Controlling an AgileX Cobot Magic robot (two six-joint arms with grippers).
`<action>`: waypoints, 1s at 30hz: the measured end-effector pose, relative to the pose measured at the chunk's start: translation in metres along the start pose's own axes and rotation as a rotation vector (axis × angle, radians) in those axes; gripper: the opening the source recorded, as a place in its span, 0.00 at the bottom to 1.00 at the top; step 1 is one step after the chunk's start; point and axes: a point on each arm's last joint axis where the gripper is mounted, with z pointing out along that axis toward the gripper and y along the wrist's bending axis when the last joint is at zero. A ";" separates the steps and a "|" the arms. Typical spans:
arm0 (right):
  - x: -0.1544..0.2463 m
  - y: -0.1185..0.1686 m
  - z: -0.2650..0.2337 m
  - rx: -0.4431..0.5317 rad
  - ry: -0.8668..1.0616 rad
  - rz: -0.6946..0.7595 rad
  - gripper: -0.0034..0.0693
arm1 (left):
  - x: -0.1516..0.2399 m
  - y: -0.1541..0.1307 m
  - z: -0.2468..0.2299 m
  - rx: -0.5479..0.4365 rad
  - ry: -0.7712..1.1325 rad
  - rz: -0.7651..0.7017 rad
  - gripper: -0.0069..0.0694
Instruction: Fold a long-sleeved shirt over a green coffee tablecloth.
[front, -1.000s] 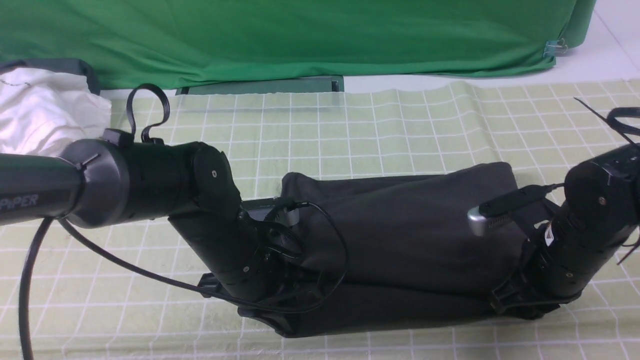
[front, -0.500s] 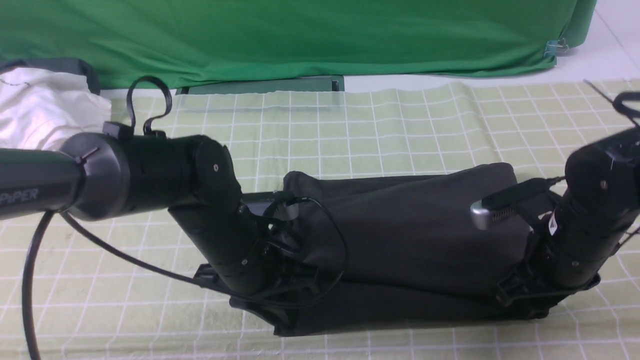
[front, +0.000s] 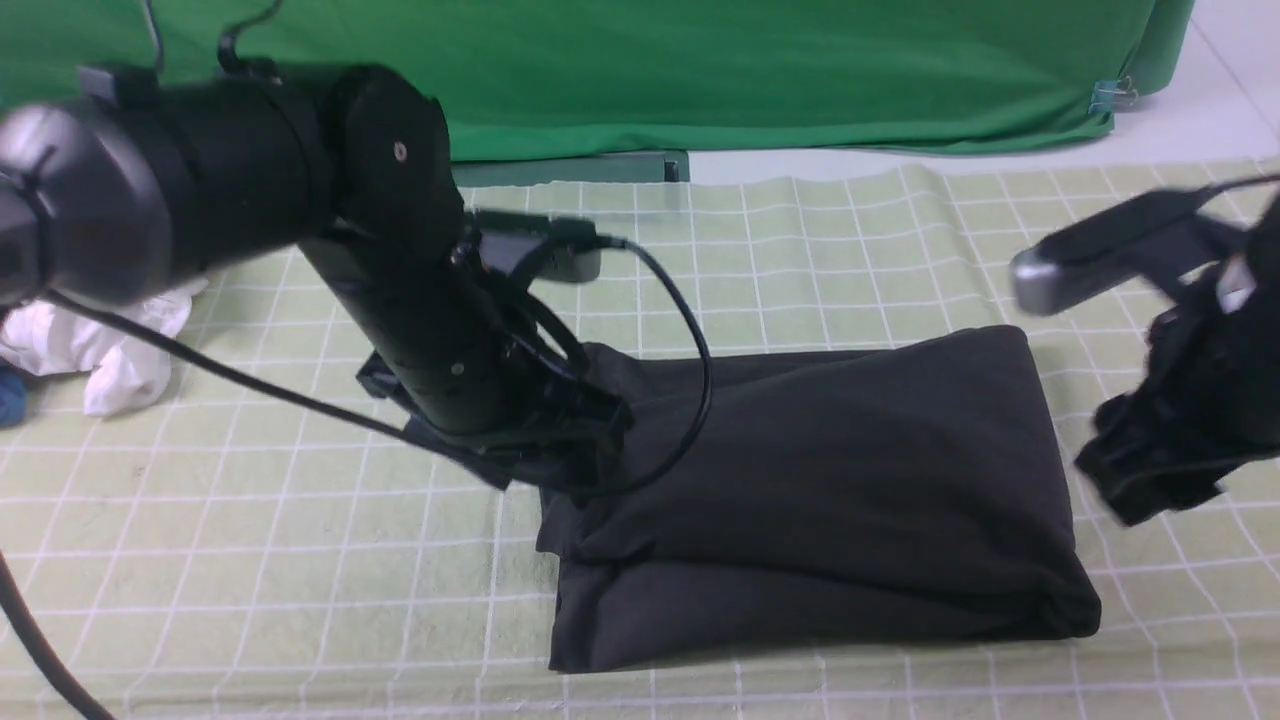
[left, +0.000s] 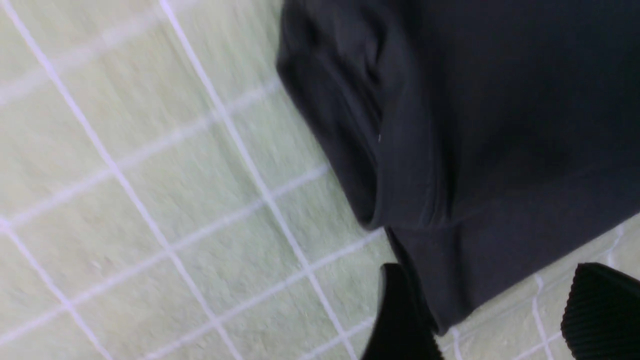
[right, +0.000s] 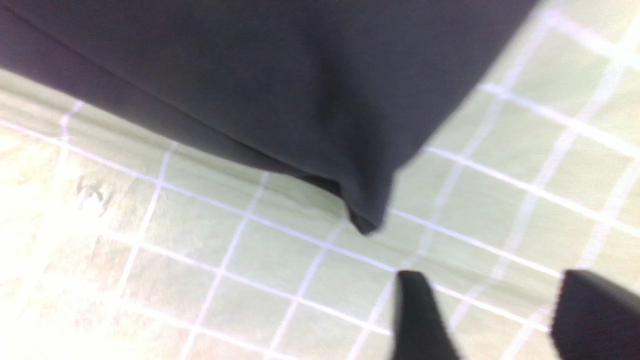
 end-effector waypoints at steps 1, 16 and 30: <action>0.002 0.000 -0.003 0.001 -0.008 0.001 0.46 | 0.000 0.000 -0.001 0.000 -0.001 0.000 0.65; 0.191 0.002 -0.142 0.082 -0.973 0.074 0.05 | -0.011 -0.002 -0.010 -0.003 -0.095 0.006 0.57; 0.193 0.015 -0.056 0.101 -1.392 0.036 0.05 | -0.014 -0.002 -0.010 0.002 -0.128 0.001 0.36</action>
